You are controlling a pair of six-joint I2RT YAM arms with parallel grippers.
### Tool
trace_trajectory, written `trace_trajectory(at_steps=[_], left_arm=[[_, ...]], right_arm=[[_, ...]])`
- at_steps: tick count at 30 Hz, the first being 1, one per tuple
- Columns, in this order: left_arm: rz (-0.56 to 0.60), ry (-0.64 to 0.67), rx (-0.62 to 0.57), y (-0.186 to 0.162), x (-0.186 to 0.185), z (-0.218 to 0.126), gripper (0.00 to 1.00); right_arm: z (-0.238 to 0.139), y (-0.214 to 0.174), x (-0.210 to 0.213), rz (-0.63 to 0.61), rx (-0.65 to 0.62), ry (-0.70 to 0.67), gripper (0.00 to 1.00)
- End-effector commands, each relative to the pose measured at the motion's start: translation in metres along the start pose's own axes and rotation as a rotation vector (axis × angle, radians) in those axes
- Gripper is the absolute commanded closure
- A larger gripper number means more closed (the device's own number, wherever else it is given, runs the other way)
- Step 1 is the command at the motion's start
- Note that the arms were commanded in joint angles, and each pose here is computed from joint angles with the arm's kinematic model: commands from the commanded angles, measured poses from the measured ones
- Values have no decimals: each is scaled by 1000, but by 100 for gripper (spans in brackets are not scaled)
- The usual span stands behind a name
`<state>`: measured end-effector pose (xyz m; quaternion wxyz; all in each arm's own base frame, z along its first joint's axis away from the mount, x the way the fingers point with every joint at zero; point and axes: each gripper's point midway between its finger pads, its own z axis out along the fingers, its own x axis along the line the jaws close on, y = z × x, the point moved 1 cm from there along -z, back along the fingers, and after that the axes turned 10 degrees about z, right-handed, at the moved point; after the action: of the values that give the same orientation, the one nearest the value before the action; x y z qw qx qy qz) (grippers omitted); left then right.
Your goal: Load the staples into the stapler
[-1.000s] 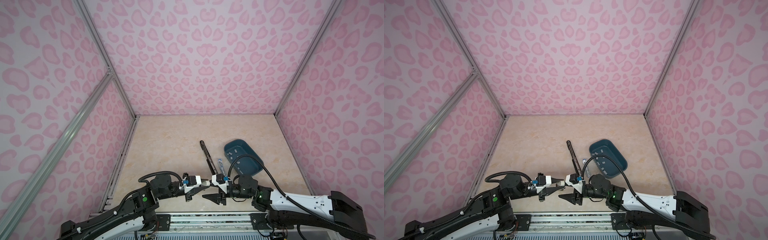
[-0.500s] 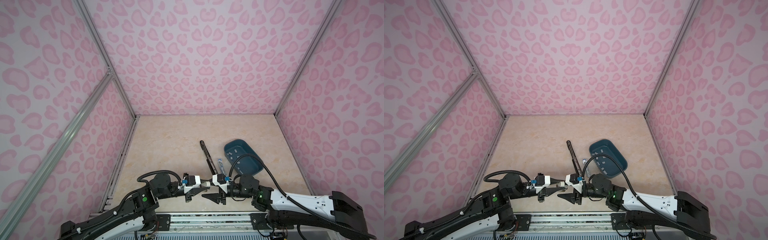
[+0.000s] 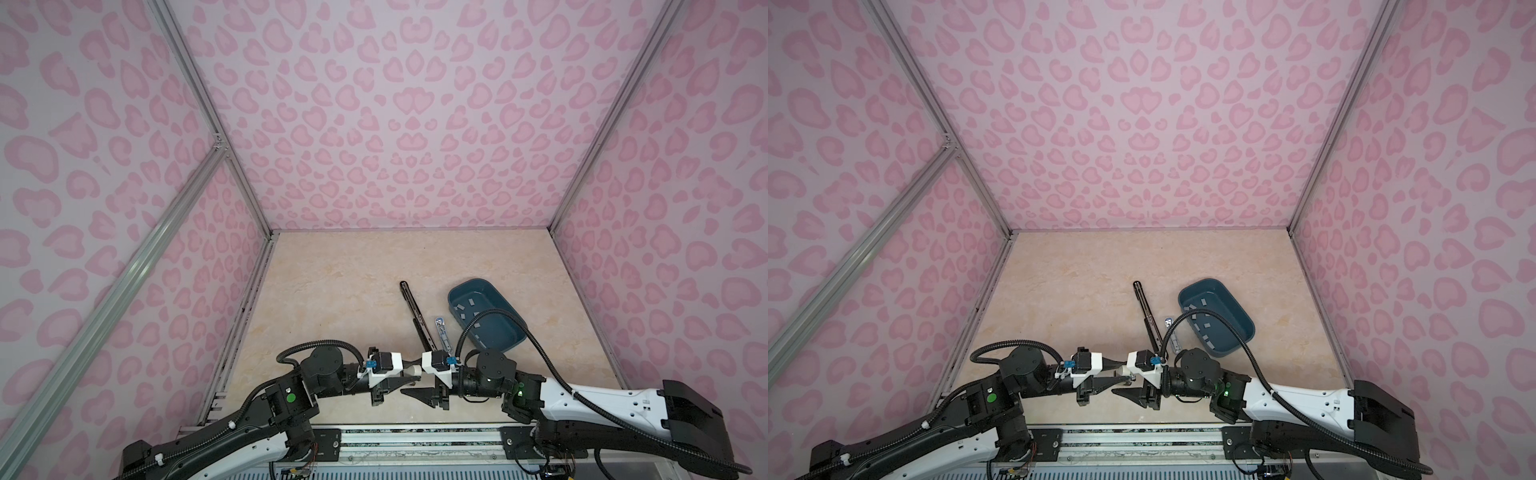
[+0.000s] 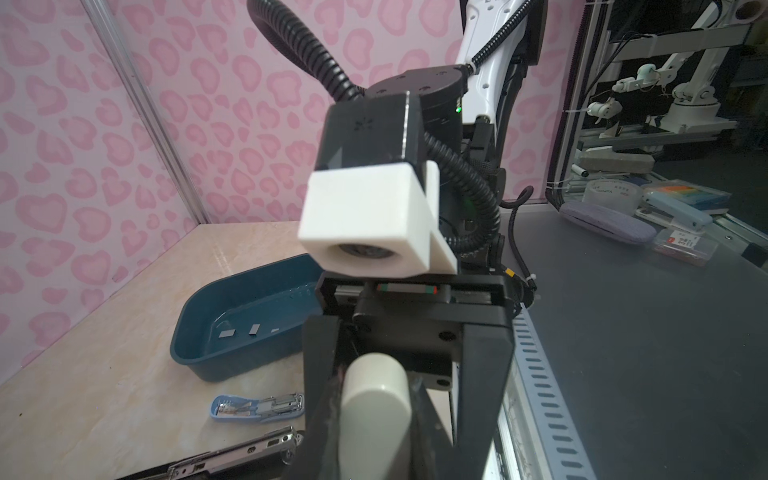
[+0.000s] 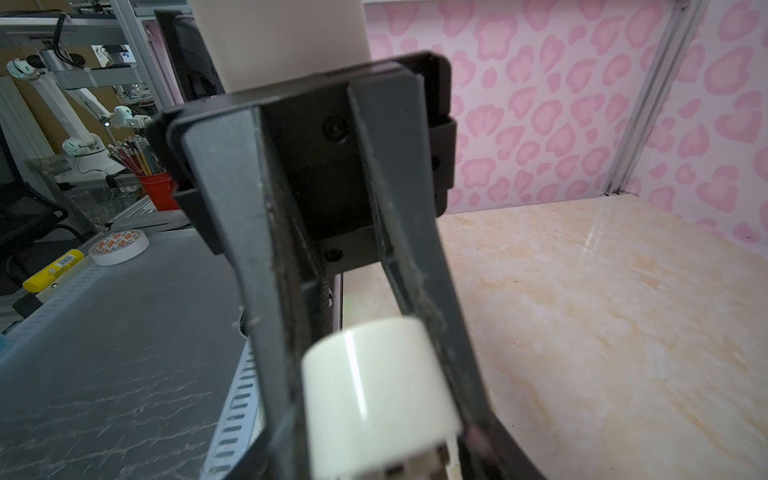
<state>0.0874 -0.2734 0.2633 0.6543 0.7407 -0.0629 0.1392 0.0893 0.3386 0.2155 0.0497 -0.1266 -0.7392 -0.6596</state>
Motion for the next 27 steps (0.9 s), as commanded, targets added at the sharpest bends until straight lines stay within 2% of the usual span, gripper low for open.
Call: trace_trajectory(at_steps=[1,10,18,22,23,26,27], left_arm=[[20,-1,-48,12,1,0,96],[34,16,-73,14,0,-9,96],[33,18,-73,11,-2,-10,96],[33,40,-72,10,0,-12,97],[33,51,-70,10,2,-13,92],[5,114,-36,5,12,-14,52],[-12,148,-18,3,18,-16,44]], right_arm=[[2,0,2,-8,1,13,57],[1,0,5,-4,-4,33,72],[2,0,8,4,-7,48,79],[5,-2,-4,39,11,-22,81],[7,-1,-9,57,24,-53,82],[11,-4,-27,140,64,-169,82],[12,-6,-32,172,75,-201,83]])
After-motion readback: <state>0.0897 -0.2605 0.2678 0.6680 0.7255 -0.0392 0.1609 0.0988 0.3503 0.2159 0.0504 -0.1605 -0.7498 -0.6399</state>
